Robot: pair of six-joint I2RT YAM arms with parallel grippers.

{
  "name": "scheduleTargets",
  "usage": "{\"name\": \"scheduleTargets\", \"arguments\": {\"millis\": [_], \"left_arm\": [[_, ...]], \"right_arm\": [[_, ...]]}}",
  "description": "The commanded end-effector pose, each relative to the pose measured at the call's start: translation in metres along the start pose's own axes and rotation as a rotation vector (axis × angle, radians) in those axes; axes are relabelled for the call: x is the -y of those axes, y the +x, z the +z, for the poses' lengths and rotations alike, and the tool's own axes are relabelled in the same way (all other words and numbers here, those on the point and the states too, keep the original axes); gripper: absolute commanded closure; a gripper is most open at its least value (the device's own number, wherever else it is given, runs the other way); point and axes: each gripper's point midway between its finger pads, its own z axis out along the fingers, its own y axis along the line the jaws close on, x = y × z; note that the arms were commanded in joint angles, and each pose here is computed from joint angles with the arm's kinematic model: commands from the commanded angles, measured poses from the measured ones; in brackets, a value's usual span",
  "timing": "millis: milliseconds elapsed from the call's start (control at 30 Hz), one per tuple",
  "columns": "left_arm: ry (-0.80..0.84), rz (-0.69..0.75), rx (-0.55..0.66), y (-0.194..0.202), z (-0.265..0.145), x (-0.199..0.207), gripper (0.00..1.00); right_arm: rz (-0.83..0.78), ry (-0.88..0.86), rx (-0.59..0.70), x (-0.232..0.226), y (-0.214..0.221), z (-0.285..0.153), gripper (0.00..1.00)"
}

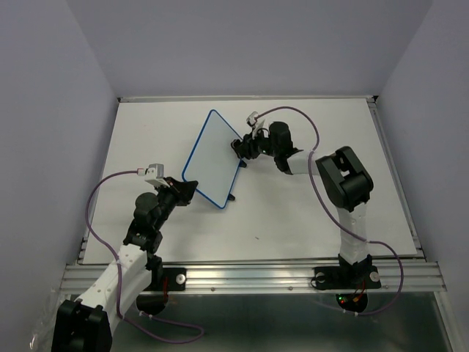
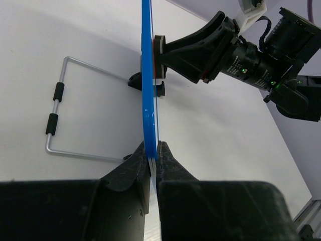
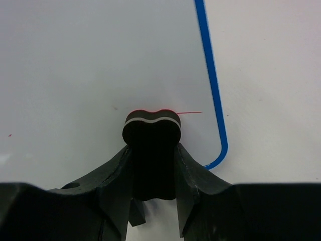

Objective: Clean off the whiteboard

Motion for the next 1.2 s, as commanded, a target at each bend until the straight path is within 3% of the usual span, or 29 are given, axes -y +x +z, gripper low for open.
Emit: {"name": "scheduleTargets", "arguments": {"millis": [0, 467, 733, 1167], "left_arm": [[0.017, 0.022, -0.106, 0.022, -0.002, 0.001, 1.00], [0.013, 0.024, -0.112, 0.022, 0.001, 0.001, 1.00], [0.011, 0.024, -0.112, 0.022, 0.001, 0.000, 1.00], [0.010, 0.022, -0.111, 0.022, 0.001, 0.000, 1.00]], "right_arm": [[-0.084, -0.357, -0.068, -0.068, 0.005, -0.011, 0.98], [-0.175, -0.458, -0.079, -0.117, -0.006, -0.009, 0.99], [-0.234, -0.560, -0.076, -0.171, -0.012, -0.019, 0.99], [-0.299, -0.705, -0.123, -0.264, 0.020, -0.032, 0.99]]}}
